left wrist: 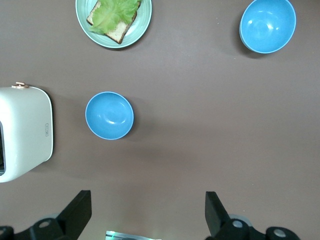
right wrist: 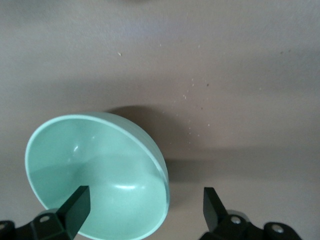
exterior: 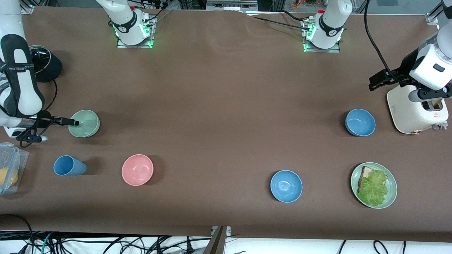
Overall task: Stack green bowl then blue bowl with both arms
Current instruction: 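Close the right gripper on the green bowl's rim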
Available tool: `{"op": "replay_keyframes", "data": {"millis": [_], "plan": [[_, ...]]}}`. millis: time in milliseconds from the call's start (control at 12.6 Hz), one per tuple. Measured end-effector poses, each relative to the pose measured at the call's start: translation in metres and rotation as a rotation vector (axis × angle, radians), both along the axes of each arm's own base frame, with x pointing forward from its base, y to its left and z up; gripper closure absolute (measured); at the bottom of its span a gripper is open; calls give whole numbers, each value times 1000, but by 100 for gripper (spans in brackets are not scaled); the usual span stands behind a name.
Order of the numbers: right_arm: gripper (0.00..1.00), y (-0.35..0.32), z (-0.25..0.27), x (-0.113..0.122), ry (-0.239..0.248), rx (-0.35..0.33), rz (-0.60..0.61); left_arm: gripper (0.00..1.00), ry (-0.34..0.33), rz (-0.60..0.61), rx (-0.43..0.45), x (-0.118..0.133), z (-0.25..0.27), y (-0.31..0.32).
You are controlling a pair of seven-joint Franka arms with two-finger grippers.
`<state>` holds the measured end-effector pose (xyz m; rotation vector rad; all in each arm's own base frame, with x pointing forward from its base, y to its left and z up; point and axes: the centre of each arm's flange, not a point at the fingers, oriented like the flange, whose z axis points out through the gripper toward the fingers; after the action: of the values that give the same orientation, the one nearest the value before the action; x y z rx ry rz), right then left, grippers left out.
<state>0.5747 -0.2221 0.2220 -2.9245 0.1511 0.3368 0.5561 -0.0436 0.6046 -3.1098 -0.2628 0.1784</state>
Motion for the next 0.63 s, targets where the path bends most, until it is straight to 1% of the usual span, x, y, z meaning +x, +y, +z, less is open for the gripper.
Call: {"op": "replay_keyframes", "data": {"millis": [476, 556, 635], "plan": [[0, -10, -18, -8, 17, 8, -1, 0, 0, 1, 0, 0, 0, 1], [1, -12, -21, -9, 17, 10, -2, 0, 0, 1, 0, 0, 0, 1], [7, -13, -22, -10, 18, 11, -1, 0, 0, 1, 0, 0, 0, 1]]}}
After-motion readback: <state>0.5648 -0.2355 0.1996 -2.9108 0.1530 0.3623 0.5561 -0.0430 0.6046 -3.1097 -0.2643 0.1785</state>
